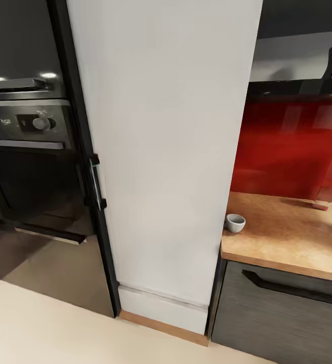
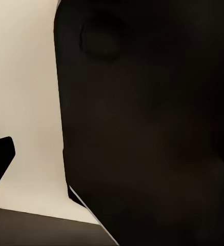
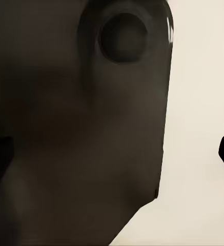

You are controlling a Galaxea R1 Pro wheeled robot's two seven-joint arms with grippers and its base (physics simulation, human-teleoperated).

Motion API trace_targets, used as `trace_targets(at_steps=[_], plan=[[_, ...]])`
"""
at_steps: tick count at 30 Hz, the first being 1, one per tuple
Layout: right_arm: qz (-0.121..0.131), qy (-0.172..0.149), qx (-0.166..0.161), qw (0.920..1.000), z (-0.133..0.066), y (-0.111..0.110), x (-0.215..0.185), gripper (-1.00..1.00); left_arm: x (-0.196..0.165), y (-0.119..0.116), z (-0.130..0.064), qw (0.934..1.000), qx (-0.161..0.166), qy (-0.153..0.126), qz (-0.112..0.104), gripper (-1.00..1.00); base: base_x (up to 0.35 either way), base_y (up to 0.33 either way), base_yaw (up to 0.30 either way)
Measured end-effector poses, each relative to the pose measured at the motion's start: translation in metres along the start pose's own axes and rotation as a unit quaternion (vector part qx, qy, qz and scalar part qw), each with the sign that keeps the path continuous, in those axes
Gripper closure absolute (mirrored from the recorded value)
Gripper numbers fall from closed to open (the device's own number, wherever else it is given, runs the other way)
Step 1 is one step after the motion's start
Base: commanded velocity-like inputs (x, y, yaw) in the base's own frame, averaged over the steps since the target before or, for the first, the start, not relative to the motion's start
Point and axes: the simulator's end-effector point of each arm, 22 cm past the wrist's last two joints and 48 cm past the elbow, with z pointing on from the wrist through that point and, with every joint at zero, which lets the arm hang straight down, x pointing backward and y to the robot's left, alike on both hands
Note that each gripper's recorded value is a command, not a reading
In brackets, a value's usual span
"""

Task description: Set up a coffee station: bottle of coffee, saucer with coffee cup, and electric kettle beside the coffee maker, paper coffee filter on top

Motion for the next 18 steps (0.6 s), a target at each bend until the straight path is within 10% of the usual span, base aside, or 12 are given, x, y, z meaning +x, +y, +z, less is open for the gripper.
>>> trace_targets(at_steps=[18], plan=[[0.003, -0.04, -0.027, 0.9988, -0.003, 0.041, -0.039, -1.0, -0.005, 0.002, 0.0, 0.9999, 0.0, -0.009, 0.006, -1.0, 0.0, 0.0, -0.16]])
